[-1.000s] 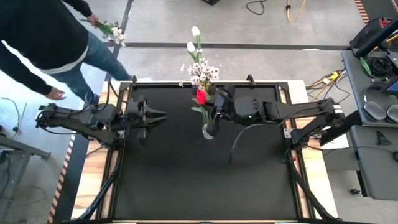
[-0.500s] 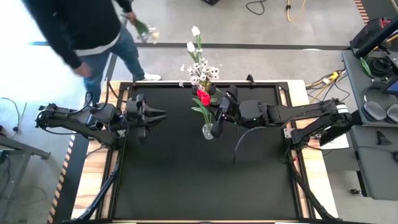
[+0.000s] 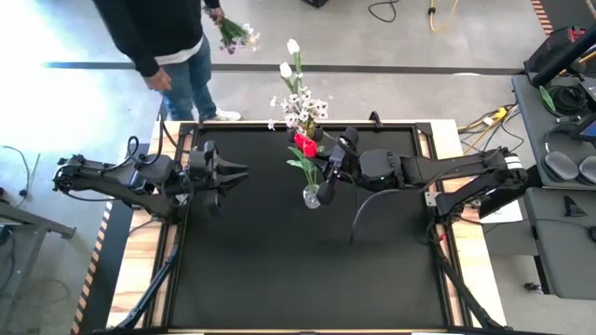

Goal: Sort flowers into vase by color
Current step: Put the red tulip into the transparent vase

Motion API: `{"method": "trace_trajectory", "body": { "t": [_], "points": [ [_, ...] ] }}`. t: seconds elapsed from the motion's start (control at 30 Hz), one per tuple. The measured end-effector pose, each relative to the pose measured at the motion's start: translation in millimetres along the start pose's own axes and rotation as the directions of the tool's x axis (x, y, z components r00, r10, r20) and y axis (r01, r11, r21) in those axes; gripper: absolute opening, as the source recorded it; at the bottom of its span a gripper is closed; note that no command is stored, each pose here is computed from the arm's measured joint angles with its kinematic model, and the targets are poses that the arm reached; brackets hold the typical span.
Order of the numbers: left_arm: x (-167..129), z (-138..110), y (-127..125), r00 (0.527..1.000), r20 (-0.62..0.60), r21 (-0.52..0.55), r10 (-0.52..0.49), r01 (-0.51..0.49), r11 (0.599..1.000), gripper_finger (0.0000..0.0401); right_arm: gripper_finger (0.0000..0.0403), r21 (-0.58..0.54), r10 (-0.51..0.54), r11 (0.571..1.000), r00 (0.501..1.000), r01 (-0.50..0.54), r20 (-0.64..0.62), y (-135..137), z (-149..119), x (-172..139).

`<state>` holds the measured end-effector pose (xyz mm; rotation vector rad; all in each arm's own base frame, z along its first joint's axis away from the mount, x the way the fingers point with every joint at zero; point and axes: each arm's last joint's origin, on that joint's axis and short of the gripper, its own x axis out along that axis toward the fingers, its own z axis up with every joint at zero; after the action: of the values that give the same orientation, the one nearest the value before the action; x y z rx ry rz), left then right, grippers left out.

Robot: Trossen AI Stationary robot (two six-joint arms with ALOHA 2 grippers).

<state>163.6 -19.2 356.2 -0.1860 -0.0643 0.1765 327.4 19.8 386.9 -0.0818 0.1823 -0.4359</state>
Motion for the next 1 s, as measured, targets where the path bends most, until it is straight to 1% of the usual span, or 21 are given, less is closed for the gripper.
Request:
{"method": "trace_trajectory", "body": {
  "t": [0.37, 0.5, 0.73, 1.0],
  "points": [
    [0.0, 0.0, 0.0, 1.000, 0.000, -0.001, 0.000, 0.000, 1.000, 0.0077, 0.0012, 0.022, -0.002, 1.000, 1.000, 0.001, 0.027, -5.8, 7.5, -9.3],
    [0.0, 0.0, 0.0, 1.000, 0.000, -0.001, 0.000, 0.000, 1.000, 0.0077, 0.0012, 0.022, -0.001, 1.000, 1.000, 0.001, 0.017, -4.9, 4.0, -7.9],
    [0.0, 0.0, 0.0, 1.000, 0.000, -0.001, 0.000, 0.000, 1.000, 0.0077, 0.0012, 0.020, -0.006, 1.000, 1.000, 0.006, -0.021, -3.0, -9.8, -5.1],
    [0.0, 0.0, -0.1, 1.000, 0.000, -0.001, 0.000, 0.000, 1.000, 0.0077, 0.0013, 0.010, -0.011, 1.000, 1.000, 0.012, -0.020, -3.4, -10.2, -4.4]
  ]
}}
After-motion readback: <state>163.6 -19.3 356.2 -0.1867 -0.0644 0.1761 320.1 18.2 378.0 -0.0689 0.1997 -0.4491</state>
